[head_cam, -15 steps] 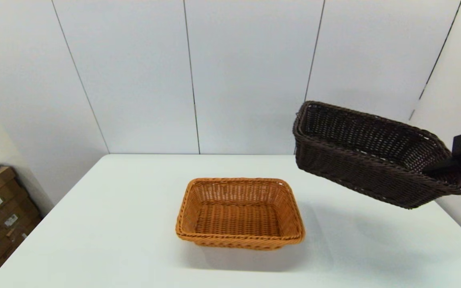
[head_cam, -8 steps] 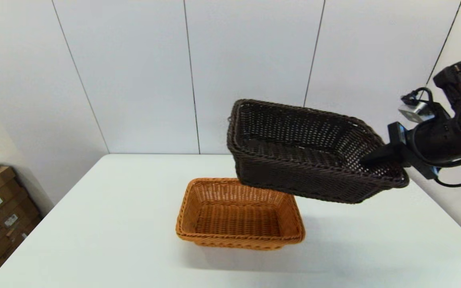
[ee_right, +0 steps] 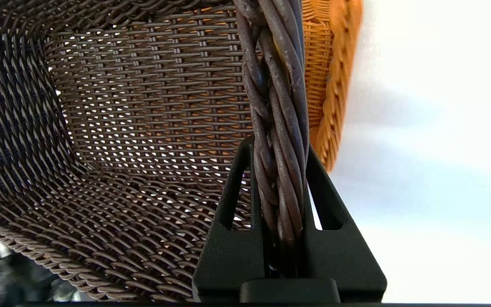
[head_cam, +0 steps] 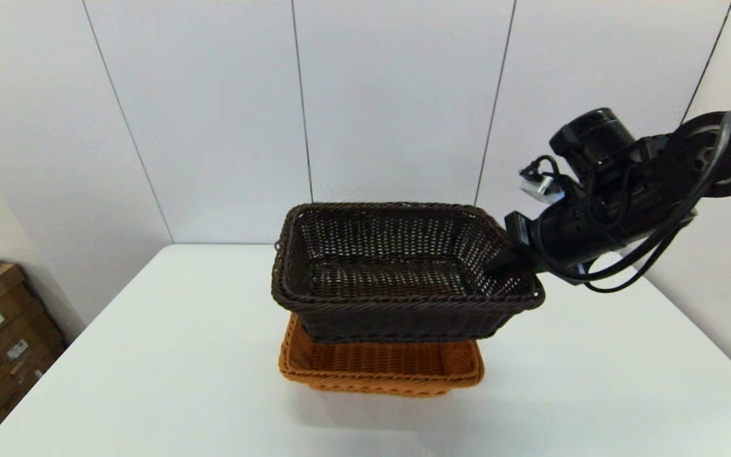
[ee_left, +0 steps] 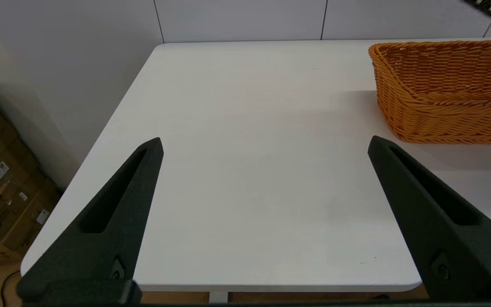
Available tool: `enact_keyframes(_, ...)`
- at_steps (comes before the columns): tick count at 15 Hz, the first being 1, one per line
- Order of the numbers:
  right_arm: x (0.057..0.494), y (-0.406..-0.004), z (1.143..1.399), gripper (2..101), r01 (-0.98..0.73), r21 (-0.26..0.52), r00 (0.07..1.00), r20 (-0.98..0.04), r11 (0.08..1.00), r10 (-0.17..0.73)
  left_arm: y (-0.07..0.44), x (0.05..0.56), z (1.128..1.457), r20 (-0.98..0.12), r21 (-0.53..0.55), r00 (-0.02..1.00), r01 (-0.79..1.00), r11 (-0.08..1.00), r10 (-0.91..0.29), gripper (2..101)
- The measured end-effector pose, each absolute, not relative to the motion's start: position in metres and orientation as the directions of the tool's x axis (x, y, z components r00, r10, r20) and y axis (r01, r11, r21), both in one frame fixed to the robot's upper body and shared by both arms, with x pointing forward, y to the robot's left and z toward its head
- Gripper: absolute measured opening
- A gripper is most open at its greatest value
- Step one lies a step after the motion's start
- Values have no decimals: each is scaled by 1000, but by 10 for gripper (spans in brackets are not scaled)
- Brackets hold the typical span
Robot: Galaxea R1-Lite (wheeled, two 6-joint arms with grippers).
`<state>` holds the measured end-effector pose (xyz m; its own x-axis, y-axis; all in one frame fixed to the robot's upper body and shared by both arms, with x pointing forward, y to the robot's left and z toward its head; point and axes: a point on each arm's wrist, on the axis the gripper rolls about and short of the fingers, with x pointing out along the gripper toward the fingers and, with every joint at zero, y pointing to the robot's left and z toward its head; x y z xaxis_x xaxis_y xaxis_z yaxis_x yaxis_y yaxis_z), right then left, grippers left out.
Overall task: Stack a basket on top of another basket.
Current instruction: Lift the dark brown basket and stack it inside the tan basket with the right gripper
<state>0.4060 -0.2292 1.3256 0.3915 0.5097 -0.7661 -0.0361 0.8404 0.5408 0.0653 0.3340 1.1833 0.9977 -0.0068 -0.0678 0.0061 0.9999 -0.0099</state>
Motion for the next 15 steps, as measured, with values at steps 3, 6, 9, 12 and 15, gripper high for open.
enact_keyframes(3, 415, -218, 1314, 147, -34, 526, 370, -783, 850, 500, 334, 65, 1183, -67, -10, 998, 6, 1000, -7, 978)
enact_keyframes(6, 422, -213, 1303, 147, -5, 488, 367, -811, 873, 456, 334, 65, 1183, -67, -10, 998, 6, 1000, -7, 978)
enact_keyframes(9, 426, -210, 1295, 147, 14, 480, 353, -823, 877, 445, 334, 65, 1183, -67, -10, 998, 6, 1000, -7, 978)
enact_keyframes(12, 429, -208, 1290, 147, 32, 472, 345, -832, 881, 434, 334, 65, 1183, -68, -10, 998, 6, 1000, -7, 978)
enact_keyframes(15, 432, -203, 1286, 147, 65, 482, 358, -829, 874, 430, 334, 65, 1183, -67, -10, 998, 6, 1000, -7, 978)
